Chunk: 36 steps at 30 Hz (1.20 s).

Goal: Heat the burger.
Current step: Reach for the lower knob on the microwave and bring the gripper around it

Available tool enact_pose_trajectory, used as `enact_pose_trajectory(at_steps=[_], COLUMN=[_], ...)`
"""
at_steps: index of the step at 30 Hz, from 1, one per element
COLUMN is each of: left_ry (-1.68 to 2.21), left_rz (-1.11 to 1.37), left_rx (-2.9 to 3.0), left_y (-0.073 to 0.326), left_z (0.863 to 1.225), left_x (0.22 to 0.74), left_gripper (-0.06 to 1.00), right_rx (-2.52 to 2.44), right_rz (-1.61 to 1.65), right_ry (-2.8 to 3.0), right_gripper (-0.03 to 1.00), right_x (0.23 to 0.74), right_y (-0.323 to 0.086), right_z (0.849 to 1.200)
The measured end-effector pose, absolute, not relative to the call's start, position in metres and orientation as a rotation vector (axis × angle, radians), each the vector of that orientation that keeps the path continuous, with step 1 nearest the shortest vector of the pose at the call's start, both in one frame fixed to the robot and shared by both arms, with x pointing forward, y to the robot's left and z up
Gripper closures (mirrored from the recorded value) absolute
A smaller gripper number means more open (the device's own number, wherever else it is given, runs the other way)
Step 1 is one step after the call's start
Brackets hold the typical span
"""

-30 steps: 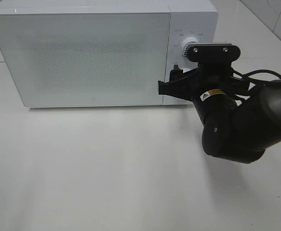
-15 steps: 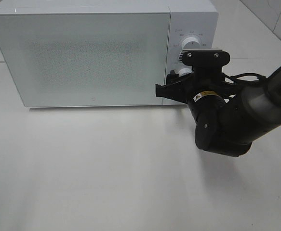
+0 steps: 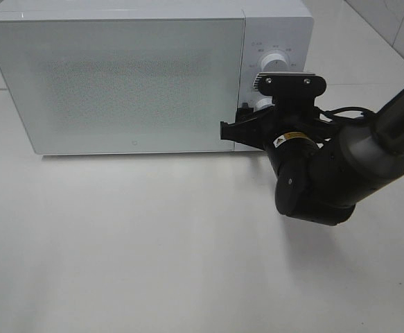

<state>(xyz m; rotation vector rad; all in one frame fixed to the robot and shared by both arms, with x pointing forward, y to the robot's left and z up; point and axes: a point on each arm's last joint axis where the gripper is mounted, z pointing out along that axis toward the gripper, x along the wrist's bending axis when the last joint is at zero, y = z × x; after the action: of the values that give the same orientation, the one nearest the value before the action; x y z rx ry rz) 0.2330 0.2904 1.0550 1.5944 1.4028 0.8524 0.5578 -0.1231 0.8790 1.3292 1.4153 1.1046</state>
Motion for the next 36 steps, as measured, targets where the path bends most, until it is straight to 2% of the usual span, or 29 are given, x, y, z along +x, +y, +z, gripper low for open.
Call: enact_pose_trajectory(at_steps=[7, 11, 12, 13, 14, 16, 18, 36], left_ry=[1.403, 1.403, 1.403, 1.403, 1.403, 1.403, 1.403, 1.403], left_rz=[0.852, 0.852, 0.852, 0.852, 0.852, 0.852, 0.852, 0.852], left_rx=[1.594, 1.594, 1.594, 1.594, 1.594, 1.594, 1.594, 1.594], left_y=[0.2904, 0.2904, 0.2904, 0.2904, 0.2904, 0.2904, 0.2904, 0.2904], left_z=[1.0550, 1.0550, 1.0550, 1.0550, 1.0550, 1.0550, 1.0550, 1.0550], left_x=[0.2330, 0.2330, 0.2330, 0.2330, 0.2330, 0.2330, 0.2330, 0.2330], left_gripper=[-0.04, -0.04, -0.04, -0.04, -0.04, -0.04, -0.04, -0.04], right_rx=[1.333, 1.333, 1.333, 1.333, 1.333, 1.329, 1.329, 1.346], right_rz=[1.102, 1.102, 1.102, 1.102, 1.102, 1.098, 1.097, 1.134], right_ry=[1.420, 1.420, 1.420, 1.417, 1.417, 1.414, 1.412, 1.398], right_gripper=[0.26, 0.30, 0.32, 0.38, 0.38, 0.53, 0.56, 0.56], right_x=[0.5575, 0.5575, 0.5575, 0.5575, 0.5575, 0.5576, 0.5575, 0.5575], right_y=[-0.1217, -0.1213, -0.1213, -0.1214, -0.1214, -0.1218, -0.1217, -0.1209], right_z=[0.8776, 0.8775, 0.8775, 0.8776, 0.8776, 0.8779, 0.8780, 0.8786])
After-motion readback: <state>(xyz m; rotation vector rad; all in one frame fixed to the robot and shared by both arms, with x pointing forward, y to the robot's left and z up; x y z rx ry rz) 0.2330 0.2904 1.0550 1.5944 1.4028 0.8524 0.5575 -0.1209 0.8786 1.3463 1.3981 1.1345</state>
